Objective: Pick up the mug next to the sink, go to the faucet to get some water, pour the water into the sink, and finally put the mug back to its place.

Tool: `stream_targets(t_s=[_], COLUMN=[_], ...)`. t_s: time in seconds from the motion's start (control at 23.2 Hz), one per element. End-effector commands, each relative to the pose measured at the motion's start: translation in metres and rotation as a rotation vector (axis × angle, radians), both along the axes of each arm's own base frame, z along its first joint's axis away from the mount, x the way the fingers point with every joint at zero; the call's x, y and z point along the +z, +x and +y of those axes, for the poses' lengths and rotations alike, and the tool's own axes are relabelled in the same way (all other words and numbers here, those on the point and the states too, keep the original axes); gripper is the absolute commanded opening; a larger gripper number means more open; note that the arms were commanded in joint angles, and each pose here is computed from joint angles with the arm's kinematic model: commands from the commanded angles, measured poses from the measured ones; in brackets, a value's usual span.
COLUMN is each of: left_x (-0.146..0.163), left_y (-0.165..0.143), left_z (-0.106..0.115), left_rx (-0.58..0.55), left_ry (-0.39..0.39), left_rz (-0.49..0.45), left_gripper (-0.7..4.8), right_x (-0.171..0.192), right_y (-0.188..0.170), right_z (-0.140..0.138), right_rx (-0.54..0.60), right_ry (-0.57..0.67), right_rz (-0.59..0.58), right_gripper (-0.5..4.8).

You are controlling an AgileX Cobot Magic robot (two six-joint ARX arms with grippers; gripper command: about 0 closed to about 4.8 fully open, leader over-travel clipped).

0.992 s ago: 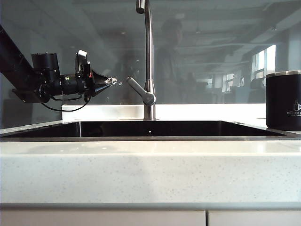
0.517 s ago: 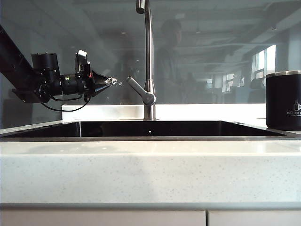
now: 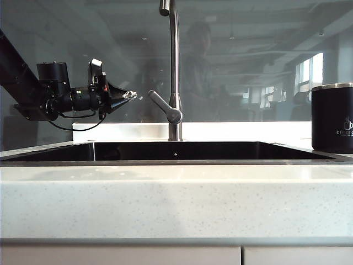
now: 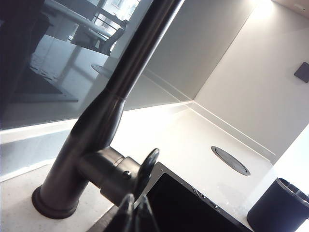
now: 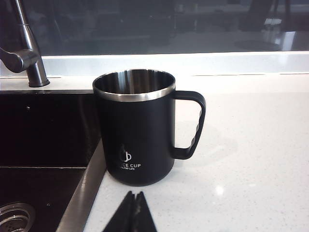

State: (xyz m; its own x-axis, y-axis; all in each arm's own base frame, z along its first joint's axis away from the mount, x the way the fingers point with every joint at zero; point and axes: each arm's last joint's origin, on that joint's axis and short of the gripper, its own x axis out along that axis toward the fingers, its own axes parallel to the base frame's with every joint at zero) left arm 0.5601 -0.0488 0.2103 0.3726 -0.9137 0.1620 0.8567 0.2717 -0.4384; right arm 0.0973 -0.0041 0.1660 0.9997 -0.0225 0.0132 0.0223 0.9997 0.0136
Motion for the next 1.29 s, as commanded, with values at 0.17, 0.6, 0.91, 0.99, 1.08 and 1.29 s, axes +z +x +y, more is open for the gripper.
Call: stream_targets(t_s=[0.17,0.6,0.91,0.99,1.08,1.29], left_x=[0.005,0.005,0.005,0.005,0.005,0.025], left_y=[-0.001,-0.001,-0.001,-0.001,-0.001,-0.003], left_z=[0.001,0.001,0.001,0.001,0.002,0.010], left_rx=[-0.002,-0.002,-0.002,-0.002,0.003,0.026], left_ry=[0.003,0.003,0.003,0.003,0.002,0.007], left_rz=[-0.024,-0.024,-0.023,-0.021,-0.017,0.048], left_gripper=[0.13,0.13,0.13,0.13,0.13,0.13], right_x=[0.000,0.000,0.000,0.000,0.000,0.000], right_y=[0.000,0.000,0.000,0.000,0.000,0.000], right_z=[0.000,0.000,0.000,0.000,0.000,0.000], right_rx=[-0.003,-0.003,-0.003,-0.003,-0.003,-0.003], right_ry=[-0.001,-0.001,-0.001,-0.001,-0.001,-0.001], right_rz=[-0.013,-0.013,-0.013,-0.013,-0.013,-0.013], right_gripper=[-0.07,-0.07,-0.07,-0.07,-0.07,-0.07])
